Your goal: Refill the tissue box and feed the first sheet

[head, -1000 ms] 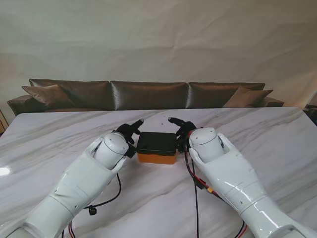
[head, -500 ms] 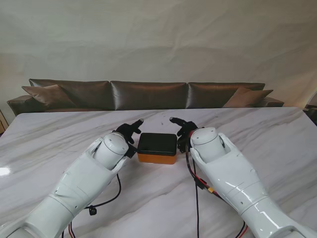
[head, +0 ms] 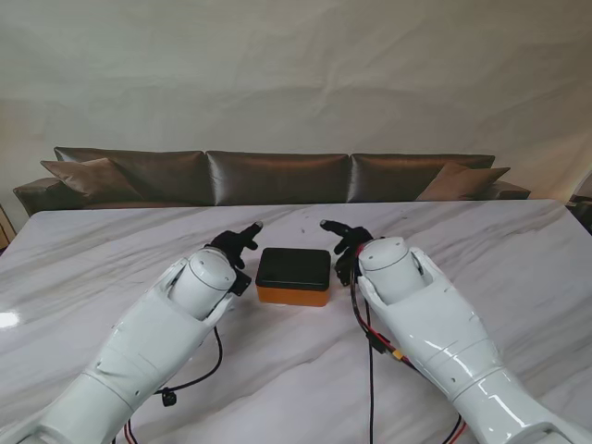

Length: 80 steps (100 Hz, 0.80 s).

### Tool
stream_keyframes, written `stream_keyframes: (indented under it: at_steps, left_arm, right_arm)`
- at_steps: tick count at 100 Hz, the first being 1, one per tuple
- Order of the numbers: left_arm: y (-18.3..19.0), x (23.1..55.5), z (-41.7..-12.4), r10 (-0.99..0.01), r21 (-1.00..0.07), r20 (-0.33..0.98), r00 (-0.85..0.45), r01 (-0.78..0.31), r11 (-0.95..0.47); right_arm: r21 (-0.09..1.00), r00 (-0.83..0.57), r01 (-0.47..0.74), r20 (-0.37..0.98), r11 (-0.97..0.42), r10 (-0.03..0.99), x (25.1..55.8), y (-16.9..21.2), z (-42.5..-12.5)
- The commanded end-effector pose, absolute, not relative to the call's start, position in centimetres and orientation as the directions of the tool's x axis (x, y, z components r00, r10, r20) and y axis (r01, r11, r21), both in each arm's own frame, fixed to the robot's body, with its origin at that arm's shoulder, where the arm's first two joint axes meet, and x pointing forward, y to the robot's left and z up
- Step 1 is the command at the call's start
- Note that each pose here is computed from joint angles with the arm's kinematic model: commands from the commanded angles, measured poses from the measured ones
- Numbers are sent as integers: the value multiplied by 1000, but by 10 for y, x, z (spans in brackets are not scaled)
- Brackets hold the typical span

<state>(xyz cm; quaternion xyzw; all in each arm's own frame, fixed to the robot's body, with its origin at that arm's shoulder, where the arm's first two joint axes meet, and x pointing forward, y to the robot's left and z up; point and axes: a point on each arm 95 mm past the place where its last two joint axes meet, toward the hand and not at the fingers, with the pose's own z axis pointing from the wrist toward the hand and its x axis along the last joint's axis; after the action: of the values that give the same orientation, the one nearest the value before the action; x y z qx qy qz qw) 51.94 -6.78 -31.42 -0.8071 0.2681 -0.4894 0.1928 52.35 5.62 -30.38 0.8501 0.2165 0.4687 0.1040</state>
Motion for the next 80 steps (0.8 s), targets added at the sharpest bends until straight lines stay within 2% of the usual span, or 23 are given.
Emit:
stream_keyframes:
  at_steps: [1, 26, 44, 64, 80]
  left_arm:
    - [-66, 519, -313, -629, -576, 682, 372, -256, -776]
    - [-43, 527, -315, -682, -603, 626, 379, -319, -731]
    - [-34, 536, -318, -740, -654, 599, 306, -346, -673]
    - [-32, 536, -317, -814, -714, 543, 204, -397, -576]
    - [-35, 534, -323, -815, -718, 557, 159, -402, -568]
  right_arm:
    - [401, 464, 290, 736, -869, 494, 522, 51, -305]
    - [577, 424, 300, 633, -760, 648, 520, 40, -307]
    - [652, 392, 308, 577, -693, 717, 519, 38, -310]
    - [678, 330, 303, 584, -669, 742, 519, 39, -318]
    - [682, 299, 293, 600, -670, 742, 517, 42, -324]
